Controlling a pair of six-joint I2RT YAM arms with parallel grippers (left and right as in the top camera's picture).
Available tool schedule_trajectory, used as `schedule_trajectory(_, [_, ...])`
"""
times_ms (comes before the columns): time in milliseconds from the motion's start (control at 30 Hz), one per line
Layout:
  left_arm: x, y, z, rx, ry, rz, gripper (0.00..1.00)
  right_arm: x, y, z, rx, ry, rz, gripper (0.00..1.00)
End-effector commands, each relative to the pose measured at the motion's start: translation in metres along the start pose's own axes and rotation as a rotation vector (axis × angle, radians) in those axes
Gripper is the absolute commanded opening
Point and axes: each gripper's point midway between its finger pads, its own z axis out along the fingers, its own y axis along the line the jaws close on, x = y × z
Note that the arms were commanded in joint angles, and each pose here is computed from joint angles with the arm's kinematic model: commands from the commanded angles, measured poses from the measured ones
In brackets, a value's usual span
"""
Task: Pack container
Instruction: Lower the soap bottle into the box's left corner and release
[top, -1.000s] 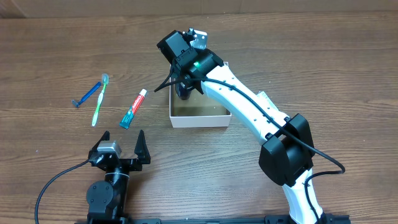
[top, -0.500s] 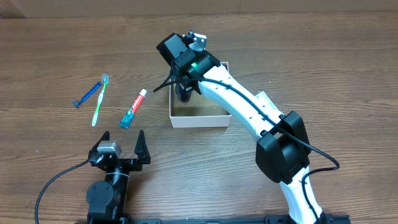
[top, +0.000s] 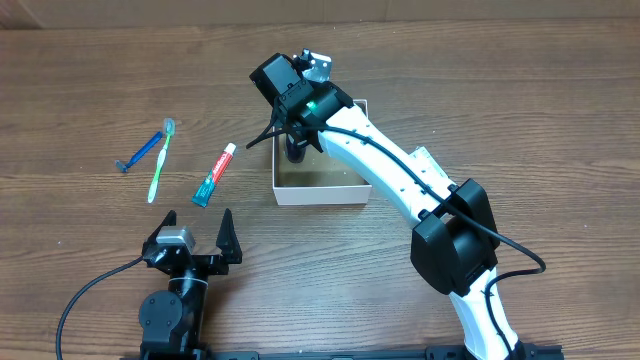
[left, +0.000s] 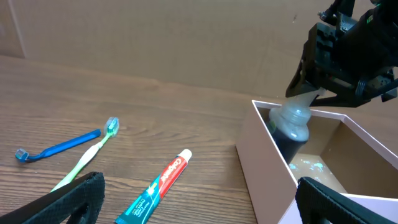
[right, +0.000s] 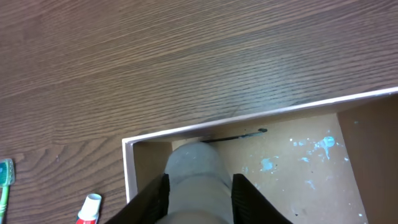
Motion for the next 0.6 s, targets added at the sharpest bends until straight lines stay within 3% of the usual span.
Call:
schedule_trajectory(0, [0.000, 0.000, 0.000, 0.002, -0.005, 0.019, 1.00, -0.008, 0.010, -0.010, -0.032, -0.021, 0.015, 0.38])
schedule_trajectory(567, [0.000, 0.000, 0.000, 0.002, -0.005, 0.019, 1.00, -0.003, 0.025, -0.014, -0.107, 0.018, -0.127, 0.57])
